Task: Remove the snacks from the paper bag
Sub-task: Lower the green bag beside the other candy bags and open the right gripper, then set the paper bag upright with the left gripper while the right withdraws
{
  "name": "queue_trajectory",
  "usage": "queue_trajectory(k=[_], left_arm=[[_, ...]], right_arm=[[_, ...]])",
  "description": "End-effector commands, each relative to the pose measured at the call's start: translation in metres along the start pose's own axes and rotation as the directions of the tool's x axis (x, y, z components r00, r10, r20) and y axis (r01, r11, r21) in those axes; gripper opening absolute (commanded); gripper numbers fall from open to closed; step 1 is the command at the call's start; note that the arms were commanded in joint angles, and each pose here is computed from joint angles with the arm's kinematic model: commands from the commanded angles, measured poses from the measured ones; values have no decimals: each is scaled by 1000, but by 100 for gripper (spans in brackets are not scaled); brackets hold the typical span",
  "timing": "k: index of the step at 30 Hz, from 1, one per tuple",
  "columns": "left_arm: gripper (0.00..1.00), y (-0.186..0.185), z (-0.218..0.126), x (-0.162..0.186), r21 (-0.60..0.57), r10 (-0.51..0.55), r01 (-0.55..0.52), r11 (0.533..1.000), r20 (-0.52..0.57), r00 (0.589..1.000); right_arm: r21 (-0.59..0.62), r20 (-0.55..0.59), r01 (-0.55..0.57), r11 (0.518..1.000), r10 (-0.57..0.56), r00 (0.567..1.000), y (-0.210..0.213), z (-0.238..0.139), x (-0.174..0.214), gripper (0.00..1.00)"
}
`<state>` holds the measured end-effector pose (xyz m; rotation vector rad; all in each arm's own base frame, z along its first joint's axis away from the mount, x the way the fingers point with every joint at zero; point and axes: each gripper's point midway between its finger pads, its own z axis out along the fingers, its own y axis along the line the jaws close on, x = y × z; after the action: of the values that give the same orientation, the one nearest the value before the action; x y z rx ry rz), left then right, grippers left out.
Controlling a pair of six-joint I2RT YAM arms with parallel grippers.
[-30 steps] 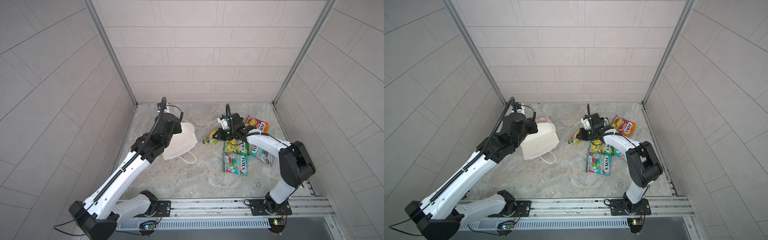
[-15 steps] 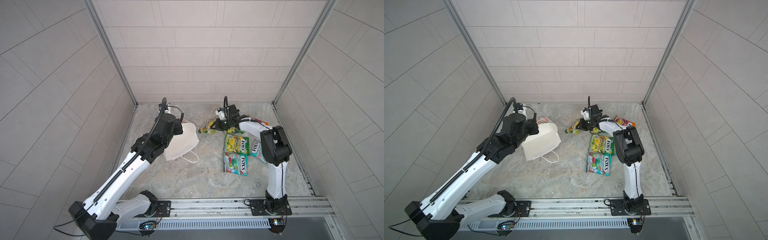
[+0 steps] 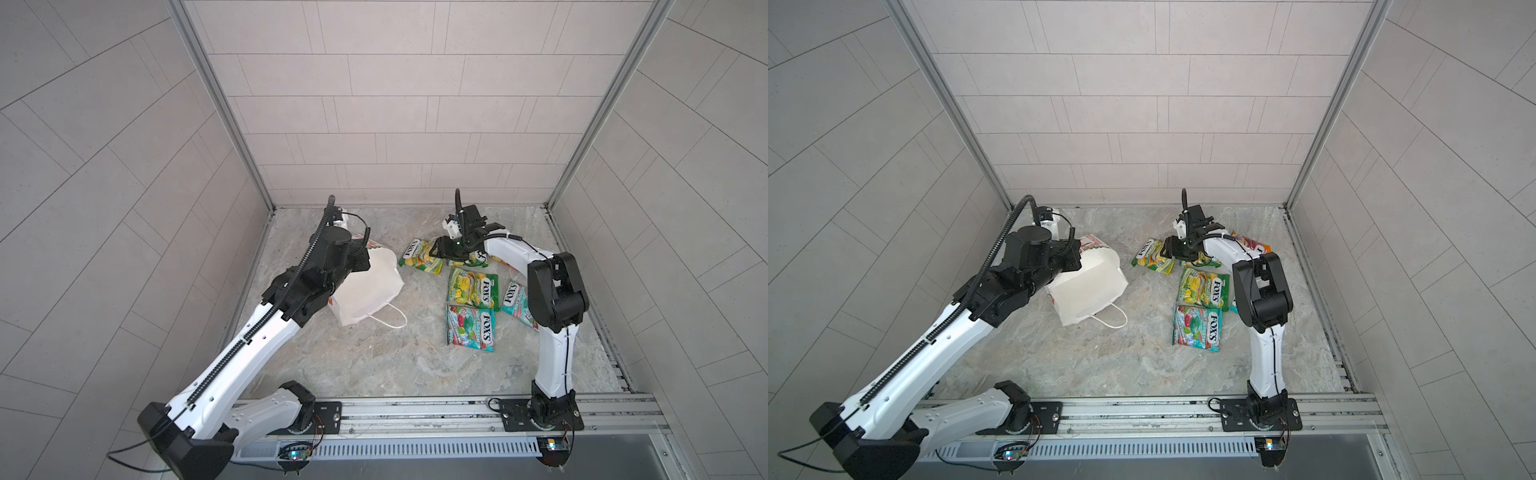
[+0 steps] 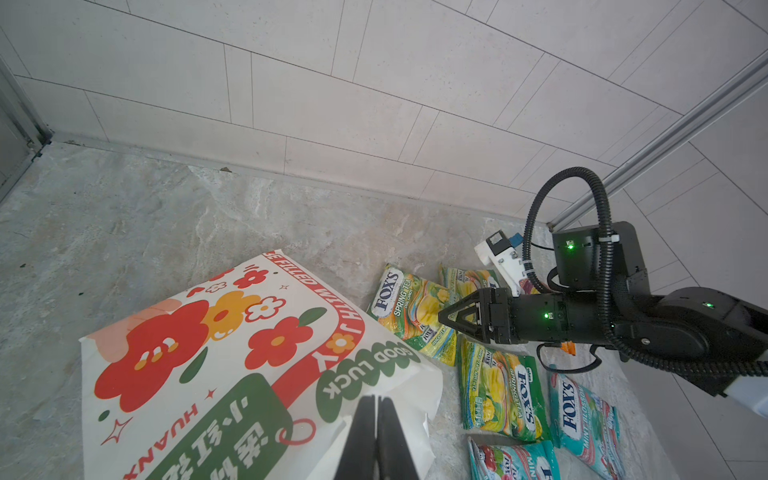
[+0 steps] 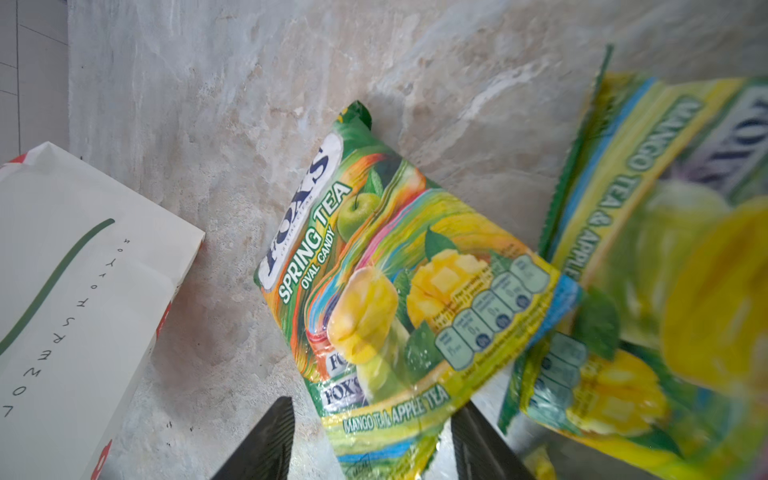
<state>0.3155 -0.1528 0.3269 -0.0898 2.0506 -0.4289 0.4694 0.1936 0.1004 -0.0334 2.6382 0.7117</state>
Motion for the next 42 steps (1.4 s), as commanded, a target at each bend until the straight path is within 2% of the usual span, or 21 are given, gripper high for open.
queue_trajectory(k=[1, 13, 23, 29, 35, 39, 42], left_arm=[[0, -13, -10, -15, 57, -11, 10, 998, 20, 1000], [0, -54, -19, -12, 251, -9, 31, 967, -87, 996], [0, -95, -28, -13, 417, -55, 139, 898, -208, 977], [0, -109, -29, -11, 462, -67, 187, 867, -263, 962], [0, -134, -22, 1, 527, -112, 321, 787, -390, 914], [0, -134, -22, 4, 524, -118, 341, 780, -413, 903], [0, -135, -19, 6, 528, -139, 388, 756, -450, 882]], right_arm=[[57, 50, 30, 998, -33, 998, -2, -40, -11, 62], [12, 132, -38, 999, 37, 991, -8, -108, 1, 62], [8, 204, -112, 994, 108, 973, -28, -149, 8, 62], [6, 223, -126, 992, 122, 967, -33, -158, 9, 62], [9, 233, -136, 991, 130, 964, -37, -162, 8, 62], [13, 236, -145, 989, 138, 962, -40, -163, 9, 62], [12, 234, -152, 988, 145, 961, -42, -162, 9, 62]])
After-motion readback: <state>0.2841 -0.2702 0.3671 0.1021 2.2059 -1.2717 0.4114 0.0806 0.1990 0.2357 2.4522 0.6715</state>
